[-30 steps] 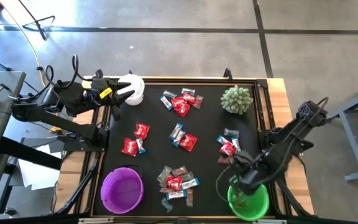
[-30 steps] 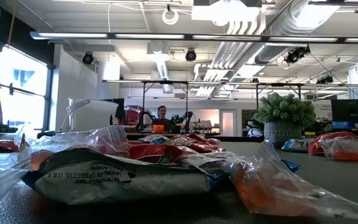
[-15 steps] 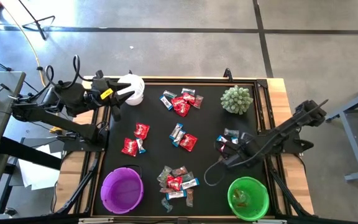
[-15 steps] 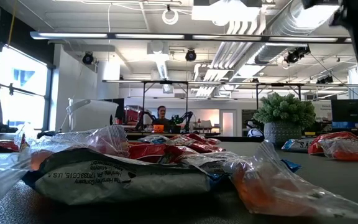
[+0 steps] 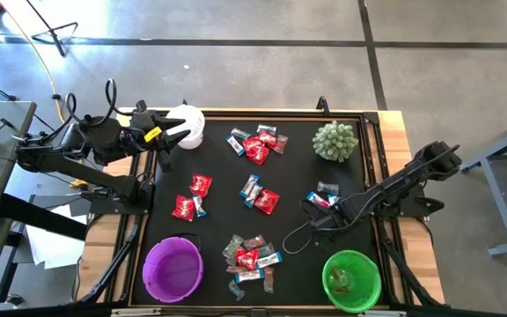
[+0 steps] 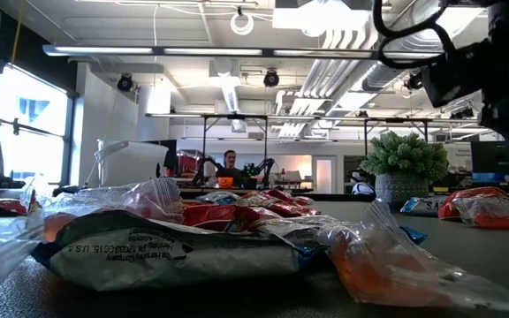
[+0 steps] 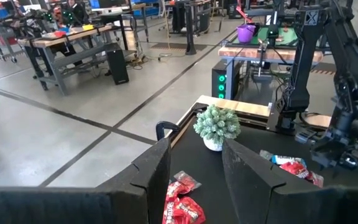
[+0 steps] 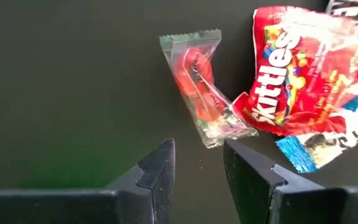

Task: Sort candy
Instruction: Put the red gummy into the green bucket

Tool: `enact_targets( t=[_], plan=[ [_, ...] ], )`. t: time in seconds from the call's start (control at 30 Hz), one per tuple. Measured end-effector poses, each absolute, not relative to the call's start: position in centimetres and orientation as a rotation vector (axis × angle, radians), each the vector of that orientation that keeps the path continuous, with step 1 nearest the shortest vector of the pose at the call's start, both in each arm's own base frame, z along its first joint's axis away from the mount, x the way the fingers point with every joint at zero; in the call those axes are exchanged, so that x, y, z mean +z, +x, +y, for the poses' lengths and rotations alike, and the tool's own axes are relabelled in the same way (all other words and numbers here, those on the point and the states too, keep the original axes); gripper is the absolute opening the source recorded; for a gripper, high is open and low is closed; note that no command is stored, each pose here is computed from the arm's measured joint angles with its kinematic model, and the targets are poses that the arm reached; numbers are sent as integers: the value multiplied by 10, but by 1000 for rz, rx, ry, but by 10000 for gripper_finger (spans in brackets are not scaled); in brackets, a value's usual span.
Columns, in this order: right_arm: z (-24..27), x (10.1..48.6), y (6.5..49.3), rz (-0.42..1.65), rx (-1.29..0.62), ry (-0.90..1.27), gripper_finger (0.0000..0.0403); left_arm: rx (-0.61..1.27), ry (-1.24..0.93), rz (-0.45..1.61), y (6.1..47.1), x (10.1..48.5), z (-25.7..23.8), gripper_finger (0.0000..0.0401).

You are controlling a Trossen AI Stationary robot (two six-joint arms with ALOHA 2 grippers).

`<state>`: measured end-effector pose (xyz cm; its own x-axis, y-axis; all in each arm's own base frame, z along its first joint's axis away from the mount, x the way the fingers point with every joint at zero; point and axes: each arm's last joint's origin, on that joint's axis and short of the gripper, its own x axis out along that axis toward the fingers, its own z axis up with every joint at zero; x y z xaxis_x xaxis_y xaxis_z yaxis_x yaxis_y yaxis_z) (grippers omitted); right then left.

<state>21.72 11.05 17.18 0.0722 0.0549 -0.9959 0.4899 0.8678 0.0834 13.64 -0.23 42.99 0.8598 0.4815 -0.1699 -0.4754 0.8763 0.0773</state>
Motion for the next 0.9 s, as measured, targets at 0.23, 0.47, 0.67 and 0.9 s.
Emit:
enact_targets(
  t=[0.23, 0.47, 0.67, 0.9],
  plan=[
    [105, 162, 222, 1396, -349, 509, 133, 503, 33, 187, 136, 430, -2, 131],
    [98, 163, 230, 1367, -182, 350, 133, 503, 31, 181, 136, 430, -2, 131],
    [91, 163, 234, 1367, -113, 262, 133, 503, 31, 182, 137, 430, -2, 131],
    [83, 163, 237, 1380, -103, 302, 133, 503, 31, 181, 136, 430, -2, 131]
  ],
)
